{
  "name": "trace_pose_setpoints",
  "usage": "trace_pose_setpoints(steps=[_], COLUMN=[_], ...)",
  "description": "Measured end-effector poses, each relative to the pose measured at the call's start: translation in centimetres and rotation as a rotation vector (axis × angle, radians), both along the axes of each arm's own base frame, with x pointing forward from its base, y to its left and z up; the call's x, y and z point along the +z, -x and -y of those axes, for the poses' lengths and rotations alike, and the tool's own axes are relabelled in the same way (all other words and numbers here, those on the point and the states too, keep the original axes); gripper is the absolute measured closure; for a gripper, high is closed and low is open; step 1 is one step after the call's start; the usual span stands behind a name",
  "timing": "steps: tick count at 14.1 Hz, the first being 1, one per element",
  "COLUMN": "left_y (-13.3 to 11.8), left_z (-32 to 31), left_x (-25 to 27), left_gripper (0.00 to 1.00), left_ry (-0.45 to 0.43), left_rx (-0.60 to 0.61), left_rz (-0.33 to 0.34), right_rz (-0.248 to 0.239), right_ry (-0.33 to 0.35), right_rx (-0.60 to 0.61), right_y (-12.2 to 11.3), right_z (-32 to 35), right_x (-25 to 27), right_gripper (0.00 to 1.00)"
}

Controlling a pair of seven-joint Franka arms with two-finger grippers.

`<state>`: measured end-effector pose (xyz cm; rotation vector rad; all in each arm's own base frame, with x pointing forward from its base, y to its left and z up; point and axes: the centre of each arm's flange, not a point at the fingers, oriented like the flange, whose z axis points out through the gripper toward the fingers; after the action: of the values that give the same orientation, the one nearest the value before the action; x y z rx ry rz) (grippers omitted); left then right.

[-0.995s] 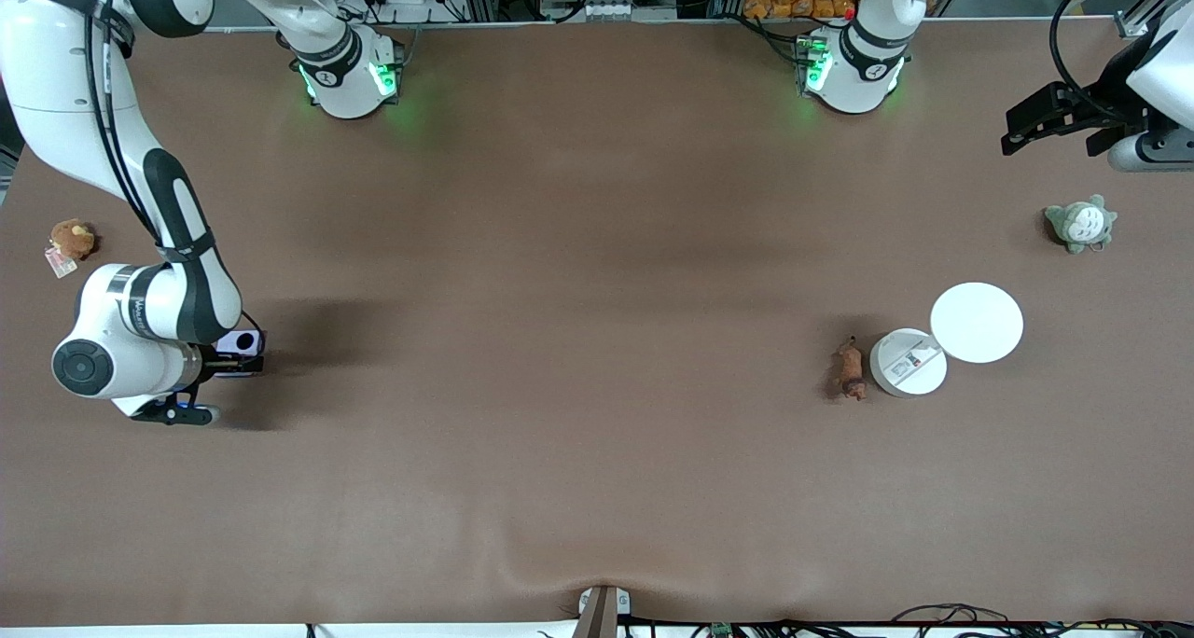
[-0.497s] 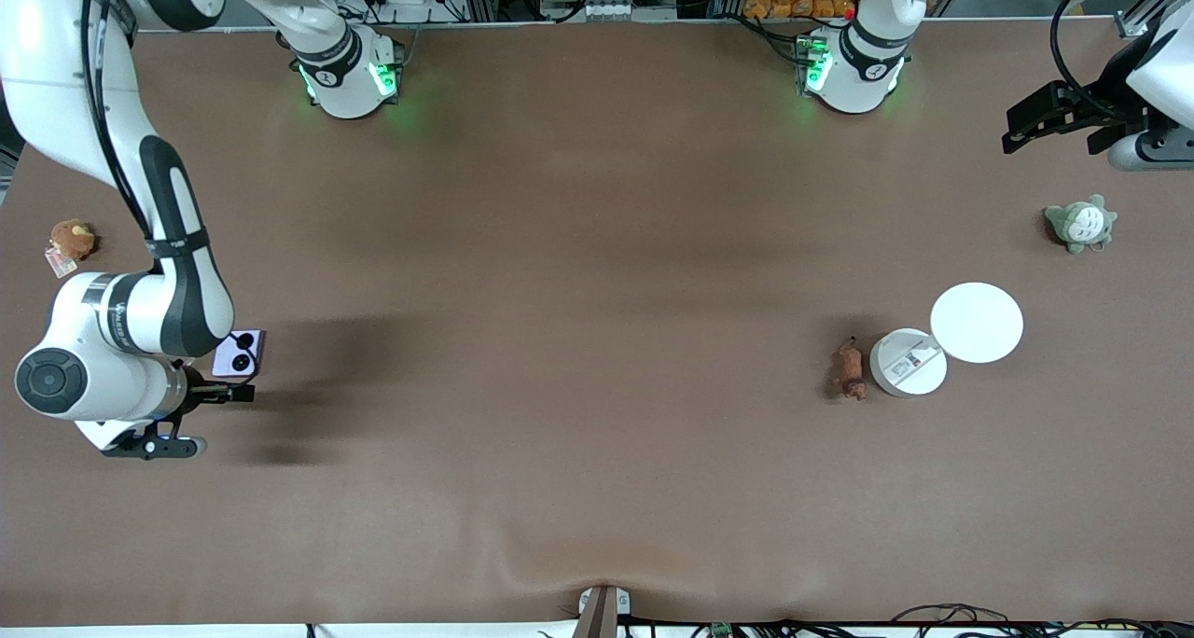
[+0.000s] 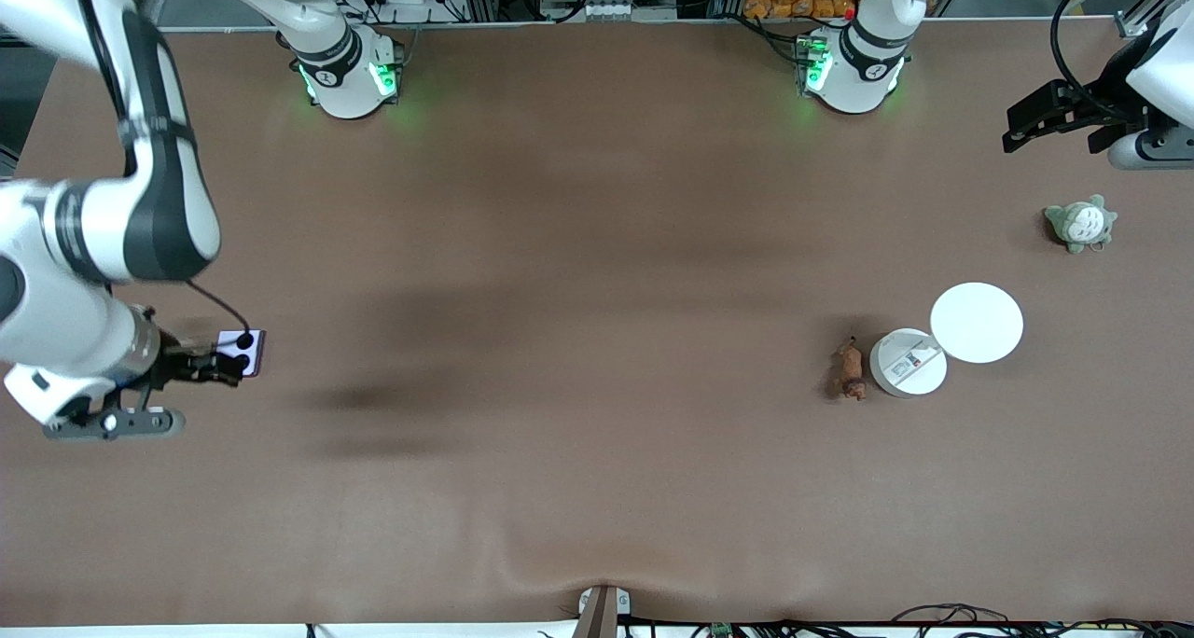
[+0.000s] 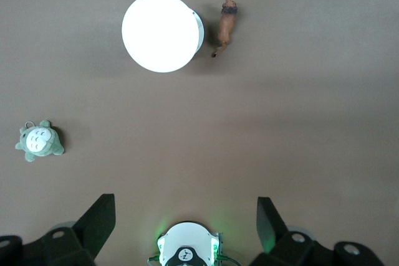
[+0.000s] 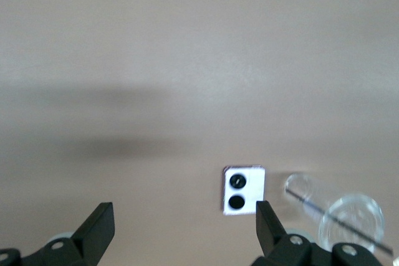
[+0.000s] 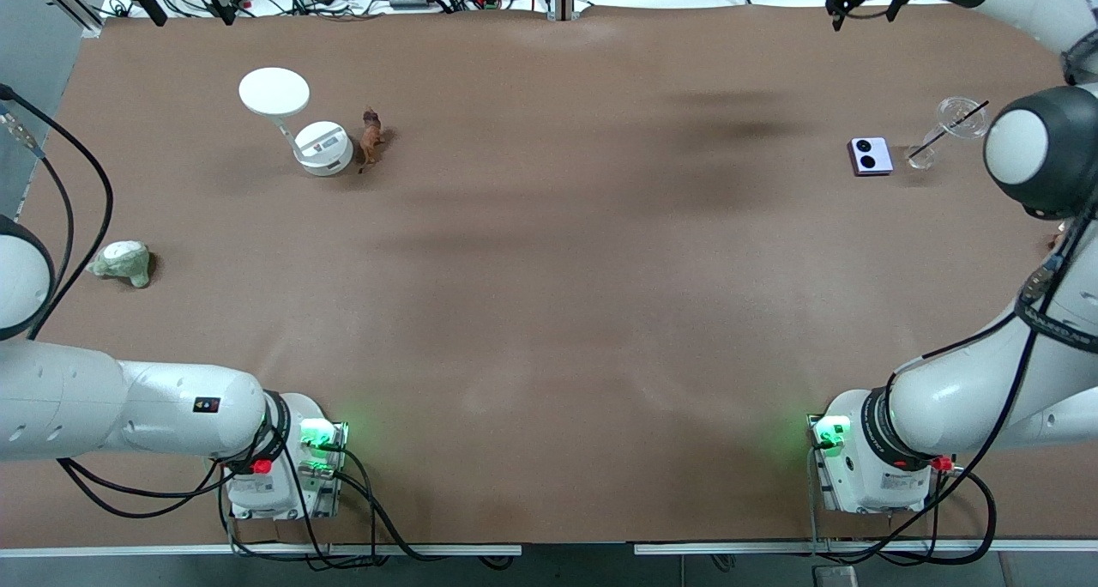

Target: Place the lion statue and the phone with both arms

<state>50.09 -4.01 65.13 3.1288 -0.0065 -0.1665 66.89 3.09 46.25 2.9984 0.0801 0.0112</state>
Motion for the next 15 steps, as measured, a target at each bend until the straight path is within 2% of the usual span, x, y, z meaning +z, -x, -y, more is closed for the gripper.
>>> trace_pose_setpoints(steps=[3, 6, 9, 12, 15], left_y=[0.0, 0.1, 0.1, 0.1, 0.1], left_z=[0.0, -0.1, -0.2, -0.2, -0.3], left_x=[0.1, 0.2, 0.3, 0.6, 1.0], left_gripper=[0.00, 0.00, 0.00, 0.00, 0.00], left_ry=[-0.003, -0.004, -0.004, -0.004, -0.003], left_rx=[0.000, 0.001, 0.003, 0.004, 0.004], left_rz=[0.002, 0.004, 0.007, 0.013, 0.022], right_rz=[0.015, 0.021, 0.023, -0.034, -0.047], right_ry=[-0.011, -0.082, -0.116, -0.117, -0.115], right_rx=[-0.005, -0.018, -0.040, -0.052, -0.047], right_y=[3.4, 6.6, 9.5, 12.0, 13.4], right_z=[-0.5, 1.1, 3.2, 3.5, 4.5], right_x=[3.3, 6.5, 10.5, 13.1, 14.9], right_gripper=[0.00, 0.00, 0.00, 0.00, 0.00])
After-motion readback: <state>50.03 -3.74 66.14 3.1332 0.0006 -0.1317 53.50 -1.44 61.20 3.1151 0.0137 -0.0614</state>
